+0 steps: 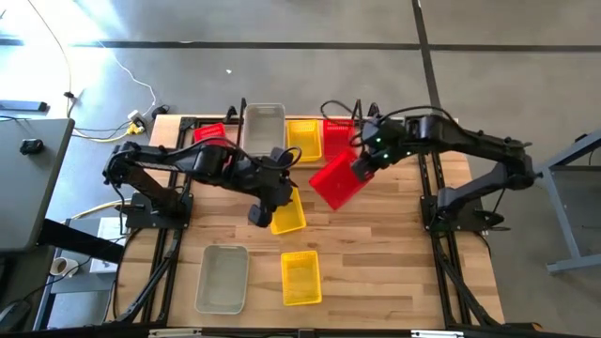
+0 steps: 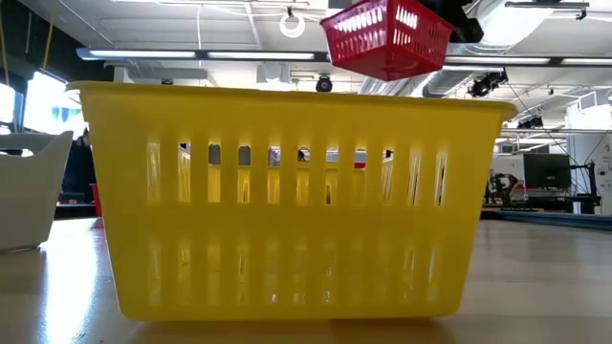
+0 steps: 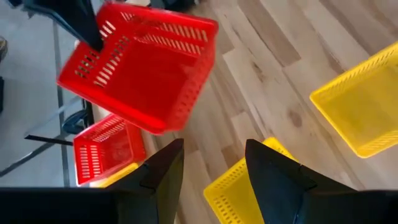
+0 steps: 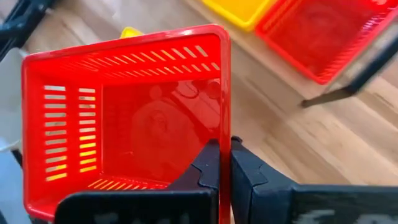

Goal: Stack baskets on shelf by color
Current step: Stack the right red bin on the red bin on the shelf

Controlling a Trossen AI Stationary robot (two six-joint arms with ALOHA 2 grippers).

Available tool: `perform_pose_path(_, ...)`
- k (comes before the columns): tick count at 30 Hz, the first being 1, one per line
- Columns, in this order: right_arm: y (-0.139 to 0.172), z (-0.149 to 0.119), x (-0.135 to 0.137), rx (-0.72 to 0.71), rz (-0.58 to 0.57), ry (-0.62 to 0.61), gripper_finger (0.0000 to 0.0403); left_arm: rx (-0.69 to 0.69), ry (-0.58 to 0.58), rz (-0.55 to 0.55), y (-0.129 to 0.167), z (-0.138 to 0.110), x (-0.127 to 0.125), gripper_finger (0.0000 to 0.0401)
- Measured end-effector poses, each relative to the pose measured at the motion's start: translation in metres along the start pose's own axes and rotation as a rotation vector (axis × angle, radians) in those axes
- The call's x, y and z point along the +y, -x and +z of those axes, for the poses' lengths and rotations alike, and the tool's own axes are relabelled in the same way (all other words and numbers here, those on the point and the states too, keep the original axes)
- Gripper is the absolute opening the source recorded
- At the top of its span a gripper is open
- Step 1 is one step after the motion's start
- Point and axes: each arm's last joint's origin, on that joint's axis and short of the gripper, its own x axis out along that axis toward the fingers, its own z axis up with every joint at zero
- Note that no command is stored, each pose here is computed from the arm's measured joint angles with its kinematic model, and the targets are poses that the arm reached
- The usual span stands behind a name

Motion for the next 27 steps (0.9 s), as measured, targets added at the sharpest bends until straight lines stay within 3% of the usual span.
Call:
perform_pose_path(9, -0.026, 0.002, 0.023, 0.036, 0.044, 0.053, 0.0000, -0.053, 0.009, 0.000, 0.002, 0.009, -0.009, 0.0163)
perform_pose_path(27, -0.035, 0.006, 0.031, 0.040, 0.113, 0.059, 0.0000, 0.107, -0.049, -0.013, -0.056, 0.013, -0.029, 0.0163)
